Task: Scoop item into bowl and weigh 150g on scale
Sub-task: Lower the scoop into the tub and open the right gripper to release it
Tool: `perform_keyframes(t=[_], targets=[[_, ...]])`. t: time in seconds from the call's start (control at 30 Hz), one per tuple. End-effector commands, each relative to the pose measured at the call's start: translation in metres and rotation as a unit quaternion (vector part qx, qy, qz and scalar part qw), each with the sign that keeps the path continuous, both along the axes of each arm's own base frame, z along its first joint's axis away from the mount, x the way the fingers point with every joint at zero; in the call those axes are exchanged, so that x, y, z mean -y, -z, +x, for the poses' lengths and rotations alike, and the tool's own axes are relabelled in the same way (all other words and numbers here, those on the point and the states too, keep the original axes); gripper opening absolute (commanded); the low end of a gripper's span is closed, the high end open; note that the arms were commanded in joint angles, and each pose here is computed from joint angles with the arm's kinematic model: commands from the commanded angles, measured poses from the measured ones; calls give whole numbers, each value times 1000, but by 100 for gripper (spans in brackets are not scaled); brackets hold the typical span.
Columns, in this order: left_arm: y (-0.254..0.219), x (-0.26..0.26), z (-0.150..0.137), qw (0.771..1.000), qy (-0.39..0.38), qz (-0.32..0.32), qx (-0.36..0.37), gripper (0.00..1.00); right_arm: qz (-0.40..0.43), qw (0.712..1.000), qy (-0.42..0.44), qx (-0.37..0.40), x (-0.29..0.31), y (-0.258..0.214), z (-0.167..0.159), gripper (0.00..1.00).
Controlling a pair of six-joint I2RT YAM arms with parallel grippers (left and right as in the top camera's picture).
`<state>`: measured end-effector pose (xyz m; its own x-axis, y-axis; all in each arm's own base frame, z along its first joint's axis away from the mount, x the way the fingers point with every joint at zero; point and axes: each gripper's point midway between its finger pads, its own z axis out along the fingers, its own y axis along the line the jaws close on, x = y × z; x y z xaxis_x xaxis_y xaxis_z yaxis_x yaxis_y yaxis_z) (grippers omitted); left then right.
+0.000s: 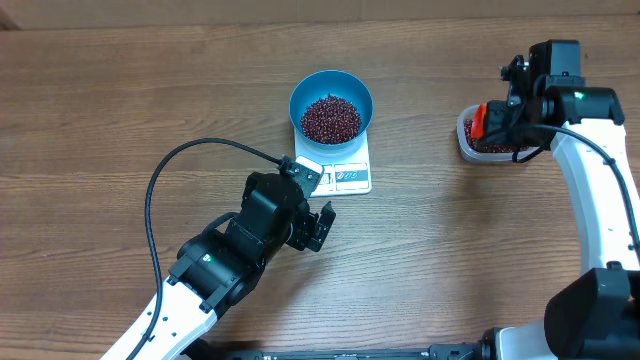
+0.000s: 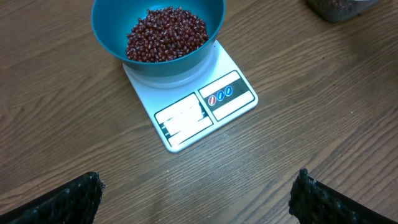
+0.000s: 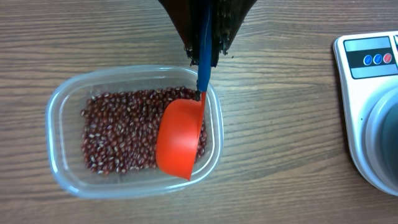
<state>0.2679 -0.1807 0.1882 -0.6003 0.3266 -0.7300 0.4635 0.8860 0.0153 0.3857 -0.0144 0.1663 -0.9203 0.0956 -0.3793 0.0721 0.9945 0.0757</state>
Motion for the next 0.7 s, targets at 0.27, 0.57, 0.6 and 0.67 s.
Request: perform_keyframes(t=[0.27, 0.57, 0.6, 0.67], targets=[[2, 1, 1, 1000, 7, 3, -1, 100, 12, 999, 25, -31, 1, 34, -9, 29], [2, 1, 1, 1000, 7, 3, -1, 99, 0, 998, 36, -43, 7, 36, -14, 68], [2, 1, 1, 1000, 7, 3, -1, 100, -3, 998, 37, -45, 7, 36, -15, 71], [2, 1, 1, 1000, 7, 3, -1, 100, -15, 998, 41, -54, 12, 38, -19, 76]])
